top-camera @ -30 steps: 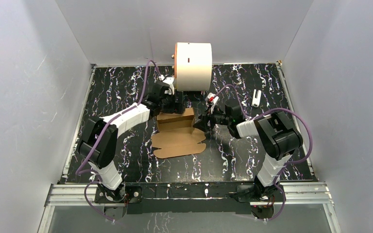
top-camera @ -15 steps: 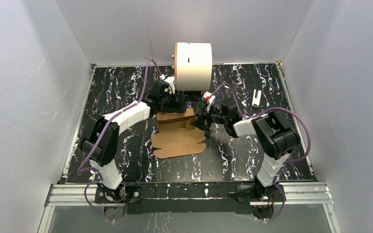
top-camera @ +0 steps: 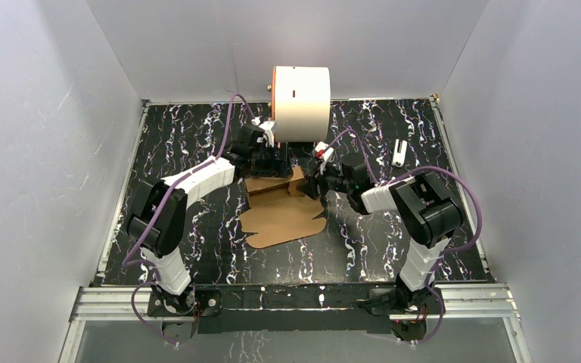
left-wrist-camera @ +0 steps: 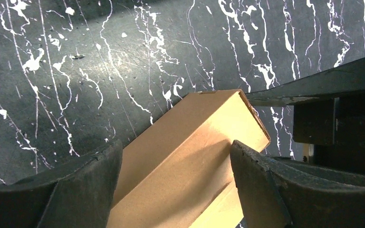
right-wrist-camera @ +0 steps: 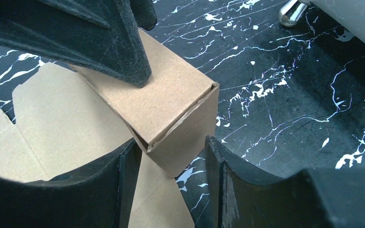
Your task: Fold the paper box
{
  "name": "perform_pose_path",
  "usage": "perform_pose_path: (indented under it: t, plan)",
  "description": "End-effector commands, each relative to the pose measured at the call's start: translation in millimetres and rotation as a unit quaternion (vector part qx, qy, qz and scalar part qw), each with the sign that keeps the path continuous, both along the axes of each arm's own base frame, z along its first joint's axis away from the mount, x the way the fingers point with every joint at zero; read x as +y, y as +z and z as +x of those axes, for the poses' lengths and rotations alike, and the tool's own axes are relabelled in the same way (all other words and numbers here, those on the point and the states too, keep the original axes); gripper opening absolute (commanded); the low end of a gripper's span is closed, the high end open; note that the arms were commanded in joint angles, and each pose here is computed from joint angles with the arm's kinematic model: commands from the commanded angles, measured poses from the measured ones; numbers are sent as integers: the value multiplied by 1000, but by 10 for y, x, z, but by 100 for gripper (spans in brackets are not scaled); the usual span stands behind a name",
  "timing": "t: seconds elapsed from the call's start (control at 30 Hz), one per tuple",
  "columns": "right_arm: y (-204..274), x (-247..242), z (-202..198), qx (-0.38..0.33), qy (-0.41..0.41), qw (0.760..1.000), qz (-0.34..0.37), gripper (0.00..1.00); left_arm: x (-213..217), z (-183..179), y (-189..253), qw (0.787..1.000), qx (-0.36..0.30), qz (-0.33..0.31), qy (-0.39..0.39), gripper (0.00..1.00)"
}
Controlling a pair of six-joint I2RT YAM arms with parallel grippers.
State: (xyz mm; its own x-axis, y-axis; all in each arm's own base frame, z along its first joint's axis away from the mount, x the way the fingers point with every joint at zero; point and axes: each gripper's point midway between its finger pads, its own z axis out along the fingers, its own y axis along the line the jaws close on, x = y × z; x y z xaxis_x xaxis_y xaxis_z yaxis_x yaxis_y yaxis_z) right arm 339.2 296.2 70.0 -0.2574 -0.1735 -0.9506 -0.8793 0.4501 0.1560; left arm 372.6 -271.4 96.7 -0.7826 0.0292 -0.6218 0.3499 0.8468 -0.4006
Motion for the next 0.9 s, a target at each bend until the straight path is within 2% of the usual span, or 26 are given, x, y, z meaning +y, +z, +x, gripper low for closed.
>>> perform_pose_path:
  t: [0.0,0.13,0.23,0.67,0.87]
  plan:
    - [218,94,210,-57,-15,998,11,58,-92,-47,107,999,14,-25,-19,79]
    - [236,100,249,-68,-27,997,5,55,-115,-48,145,999,15,-31,-21,79]
    - [239,90,277,-72,-36,997,3,49,-132,-53,180,999,16,-37,-23,79]
    - [394,127,228,-65,-53,996,30,34,-227,-252,248,995,43,-78,-49,77]
    - [356,168,121,-42,-60,997,37,31,-270,-381,317,991,55,-104,-59,74]
